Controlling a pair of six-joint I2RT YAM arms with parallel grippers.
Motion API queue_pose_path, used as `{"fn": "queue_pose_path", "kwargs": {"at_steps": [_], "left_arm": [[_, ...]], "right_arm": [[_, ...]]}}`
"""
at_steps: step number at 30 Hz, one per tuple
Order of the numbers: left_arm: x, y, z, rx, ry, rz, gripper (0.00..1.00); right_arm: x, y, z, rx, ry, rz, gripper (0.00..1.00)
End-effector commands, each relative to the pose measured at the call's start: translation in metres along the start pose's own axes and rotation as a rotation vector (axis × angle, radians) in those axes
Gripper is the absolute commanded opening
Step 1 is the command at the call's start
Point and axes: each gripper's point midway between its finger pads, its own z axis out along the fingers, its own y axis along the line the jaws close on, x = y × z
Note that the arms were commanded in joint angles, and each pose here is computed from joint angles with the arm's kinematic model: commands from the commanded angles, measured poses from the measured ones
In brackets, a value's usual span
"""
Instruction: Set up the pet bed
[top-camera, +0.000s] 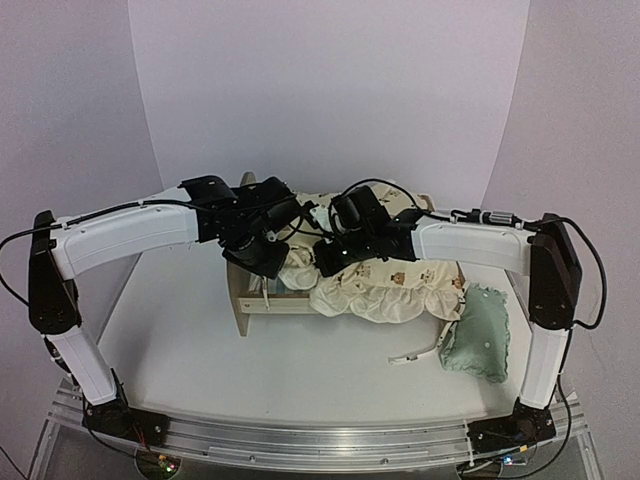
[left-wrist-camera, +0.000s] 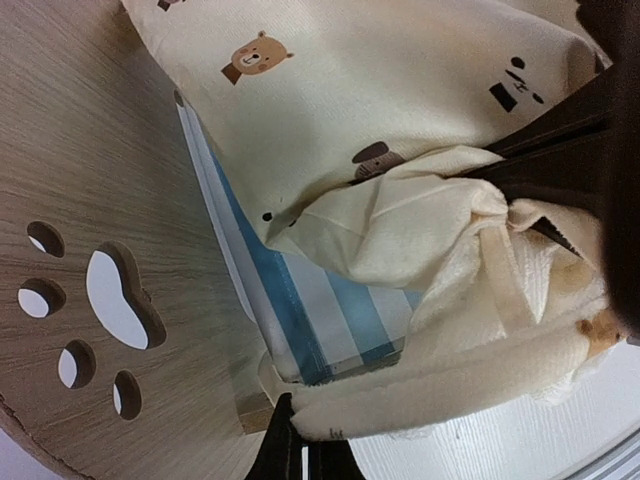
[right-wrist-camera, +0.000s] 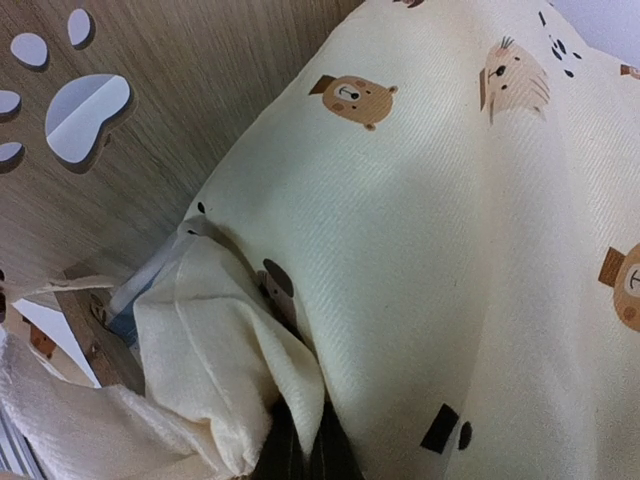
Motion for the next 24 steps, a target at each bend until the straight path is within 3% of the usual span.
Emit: {"fn": "queue_pose_path", "kwargs": {"at_steps": [1,13,24], "left_arm": [[0.006,0.011,-0.018,0.008,-0.003,-0.074,0.0],[0.041,0.027,-0.023,0.001,0.049,-0.176,0.03],[0.055,0.01,-0.025,0.131,0.082,-0.181,0.33]], "right_arm": [[0.004,-0.016,-0.017,0.055,0.028,0.014,0.03],[-0.008,0.0,0.001,-0.039,0.026,0.054,0.03],[-0.005,-0.005,0.015,-0.014,0.038,0.065,0.04]]}}
